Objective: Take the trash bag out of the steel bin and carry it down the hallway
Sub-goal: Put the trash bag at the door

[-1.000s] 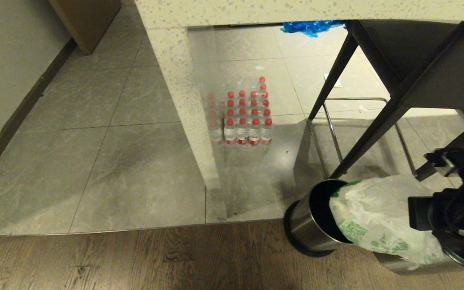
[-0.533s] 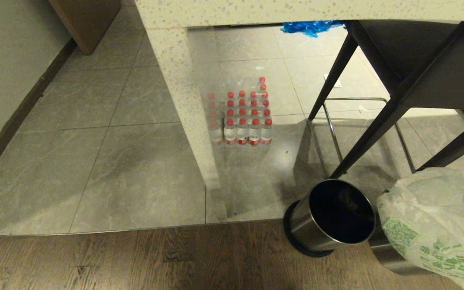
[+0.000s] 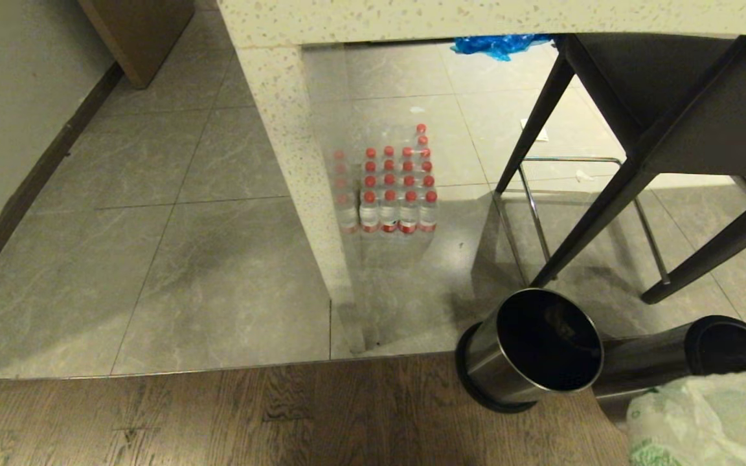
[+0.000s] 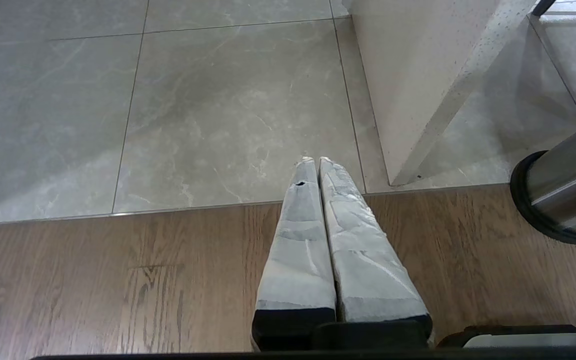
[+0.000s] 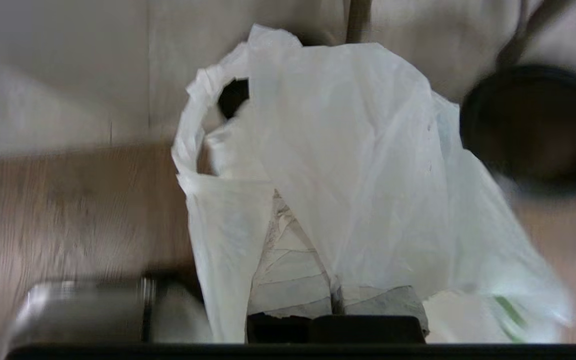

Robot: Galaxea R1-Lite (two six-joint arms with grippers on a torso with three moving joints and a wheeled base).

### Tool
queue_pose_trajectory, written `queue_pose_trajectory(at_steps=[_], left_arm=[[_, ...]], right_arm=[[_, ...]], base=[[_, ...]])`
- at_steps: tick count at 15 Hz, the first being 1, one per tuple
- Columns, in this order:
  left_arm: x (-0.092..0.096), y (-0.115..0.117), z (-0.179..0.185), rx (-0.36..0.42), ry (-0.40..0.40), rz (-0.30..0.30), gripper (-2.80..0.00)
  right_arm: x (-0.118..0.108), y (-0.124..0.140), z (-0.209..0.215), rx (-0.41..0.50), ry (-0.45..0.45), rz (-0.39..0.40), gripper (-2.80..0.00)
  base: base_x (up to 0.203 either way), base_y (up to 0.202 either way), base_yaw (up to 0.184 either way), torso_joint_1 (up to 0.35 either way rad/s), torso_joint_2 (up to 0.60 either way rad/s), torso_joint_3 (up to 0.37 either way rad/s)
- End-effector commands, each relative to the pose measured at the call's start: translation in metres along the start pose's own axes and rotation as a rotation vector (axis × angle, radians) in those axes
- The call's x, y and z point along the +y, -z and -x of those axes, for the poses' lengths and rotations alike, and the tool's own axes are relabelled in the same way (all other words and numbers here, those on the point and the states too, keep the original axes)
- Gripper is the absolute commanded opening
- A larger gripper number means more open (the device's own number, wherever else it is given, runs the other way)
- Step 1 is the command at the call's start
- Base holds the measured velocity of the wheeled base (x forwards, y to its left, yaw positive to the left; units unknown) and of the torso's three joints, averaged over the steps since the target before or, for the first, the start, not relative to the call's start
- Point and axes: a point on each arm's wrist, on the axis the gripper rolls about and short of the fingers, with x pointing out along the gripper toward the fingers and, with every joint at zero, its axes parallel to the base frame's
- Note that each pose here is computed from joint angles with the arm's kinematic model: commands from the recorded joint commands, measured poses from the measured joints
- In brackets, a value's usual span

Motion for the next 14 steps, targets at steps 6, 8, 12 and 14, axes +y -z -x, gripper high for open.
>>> queue_pose_trajectory(at_steps=[6,8,12,14], left_arm=[[0.0,0.0,0.0,0.003,0.0,0.0,-2.8],[0.0,0.0,0.0,0.001,0.0,0.0,-2.8],[0.0,0.0,0.0,0.001,0.0,0.0,-2.8],[0.0,0.0,0.0,0.001,0.0,0.0,-2.8]], right_arm=[[-0.001,0.023,0.016,-0.072,-0.002,-0.057,-2.8],[-0.003,0.043,0.014,-0.079,0.011,-0.035,-2.8],[-0.006,0.054,0.022,-0.285,0.053,0.003,-2.8],[-0.006,0.055,0.019,-0.296,0.061,0.033,-2.8]], base=[[0.0,0.0,0.0,0.0,0.0,0.0],[0.0,0.0,0.0,0.0,0.0,0.0],[0.0,0.0,0.0,0.0,0.0,0.0],[0.0,0.0,0.0,0.0,0.0,0.0]])
